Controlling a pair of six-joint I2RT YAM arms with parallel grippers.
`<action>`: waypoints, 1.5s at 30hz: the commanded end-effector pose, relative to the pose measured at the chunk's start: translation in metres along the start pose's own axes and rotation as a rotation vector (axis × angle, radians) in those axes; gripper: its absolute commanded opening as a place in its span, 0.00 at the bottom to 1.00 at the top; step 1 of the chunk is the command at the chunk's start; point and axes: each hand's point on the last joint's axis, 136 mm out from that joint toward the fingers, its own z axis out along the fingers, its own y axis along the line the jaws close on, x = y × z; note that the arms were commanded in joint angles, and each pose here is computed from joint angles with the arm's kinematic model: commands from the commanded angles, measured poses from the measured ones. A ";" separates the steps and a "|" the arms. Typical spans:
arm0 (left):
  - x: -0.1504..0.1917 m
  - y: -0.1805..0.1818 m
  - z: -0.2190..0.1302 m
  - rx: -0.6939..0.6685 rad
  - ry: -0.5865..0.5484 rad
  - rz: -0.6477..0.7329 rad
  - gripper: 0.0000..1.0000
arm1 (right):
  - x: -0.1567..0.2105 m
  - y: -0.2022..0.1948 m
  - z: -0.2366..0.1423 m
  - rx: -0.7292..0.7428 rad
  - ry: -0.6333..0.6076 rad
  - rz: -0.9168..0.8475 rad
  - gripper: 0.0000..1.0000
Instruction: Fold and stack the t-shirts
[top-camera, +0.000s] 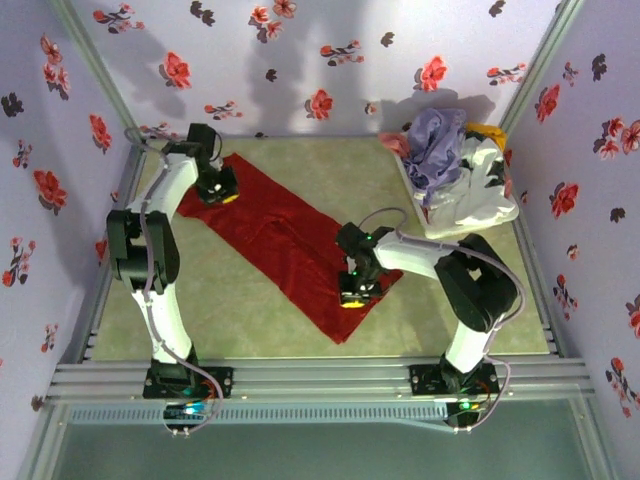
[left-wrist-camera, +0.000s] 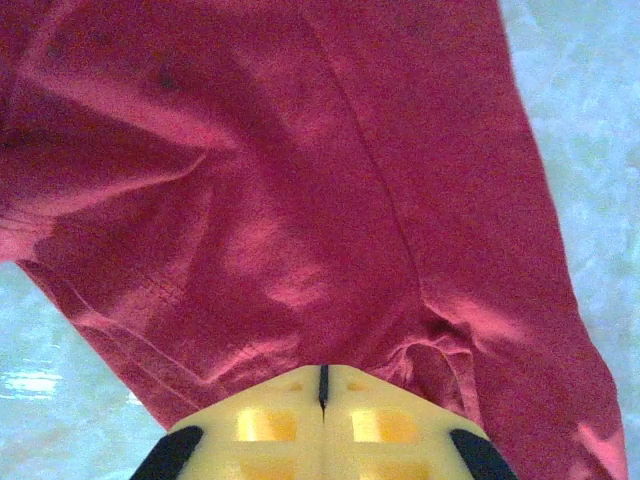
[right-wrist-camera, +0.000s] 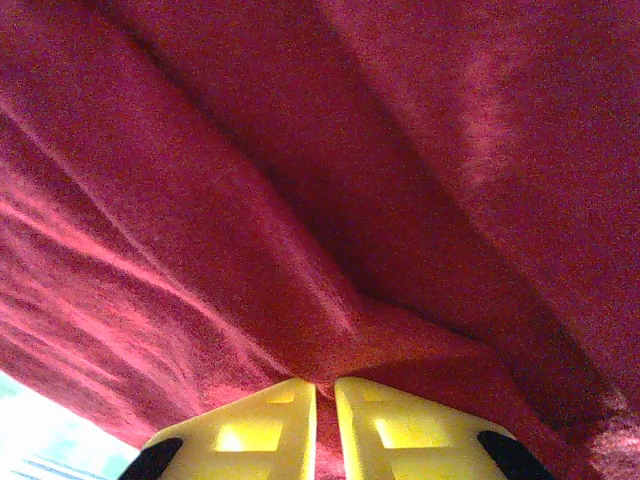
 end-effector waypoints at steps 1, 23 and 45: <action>-0.002 0.003 -0.005 0.028 -0.041 -0.090 0.00 | 0.023 0.006 0.027 0.053 0.066 0.011 0.16; -0.036 0.022 0.107 -0.017 -0.049 -0.329 0.00 | 0.059 0.068 0.060 0.088 0.127 -0.137 0.14; -0.022 -0.206 0.157 0.414 0.060 -0.200 0.00 | 0.043 0.096 0.068 0.019 0.117 -0.210 0.13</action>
